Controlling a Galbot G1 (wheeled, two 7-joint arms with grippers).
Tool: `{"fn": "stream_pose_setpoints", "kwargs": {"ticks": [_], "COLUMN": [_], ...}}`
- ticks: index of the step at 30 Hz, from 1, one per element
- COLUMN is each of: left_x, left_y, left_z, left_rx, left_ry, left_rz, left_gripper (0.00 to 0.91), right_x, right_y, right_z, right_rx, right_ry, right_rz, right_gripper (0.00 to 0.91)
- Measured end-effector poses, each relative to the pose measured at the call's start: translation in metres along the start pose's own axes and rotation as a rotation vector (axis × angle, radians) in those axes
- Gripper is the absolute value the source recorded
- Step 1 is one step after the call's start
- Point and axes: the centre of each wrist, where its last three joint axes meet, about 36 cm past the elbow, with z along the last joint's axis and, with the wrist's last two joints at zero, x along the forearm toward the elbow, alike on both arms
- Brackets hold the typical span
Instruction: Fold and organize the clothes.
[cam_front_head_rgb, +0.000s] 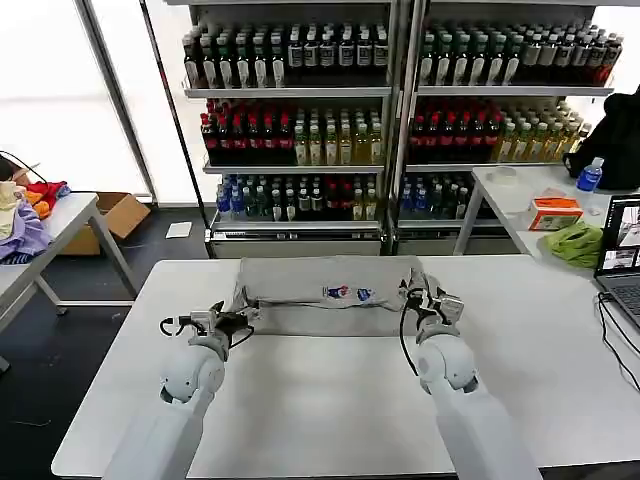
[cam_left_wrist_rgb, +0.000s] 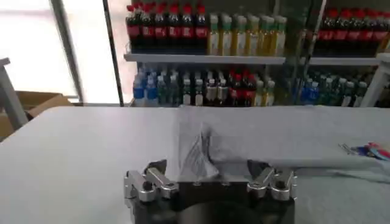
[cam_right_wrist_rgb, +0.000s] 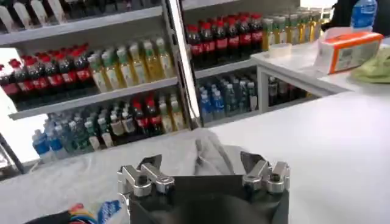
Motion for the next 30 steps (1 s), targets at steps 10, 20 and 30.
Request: {"fn": "stream_pose_setpoints", "kwargs": {"ticks": [10, 20, 30], "left_x": [0.016, 0.015, 0.008], "left_y": [0.001, 0.008, 0.01], "left_z": [0.016, 0.016, 0.024], "left_rx": [0.007, 0.017, 0.015], "left_ry": [0.018, 0.023, 0.046], "left_rz": [-0.005, -0.023, -0.035], "left_gripper": [0.907, 0.907, 0.907], "right_x": [0.023, 0.025, 0.021], "right_y": [-0.027, -0.035, -0.032], "right_z": [0.012, 0.015, 0.02], "right_rx": [0.059, 0.107, 0.131], "right_ry": [0.044, 0.081, 0.114], "right_rz": [0.034, 0.039, 0.03], "right_gripper": [0.907, 0.907, 0.907]}}
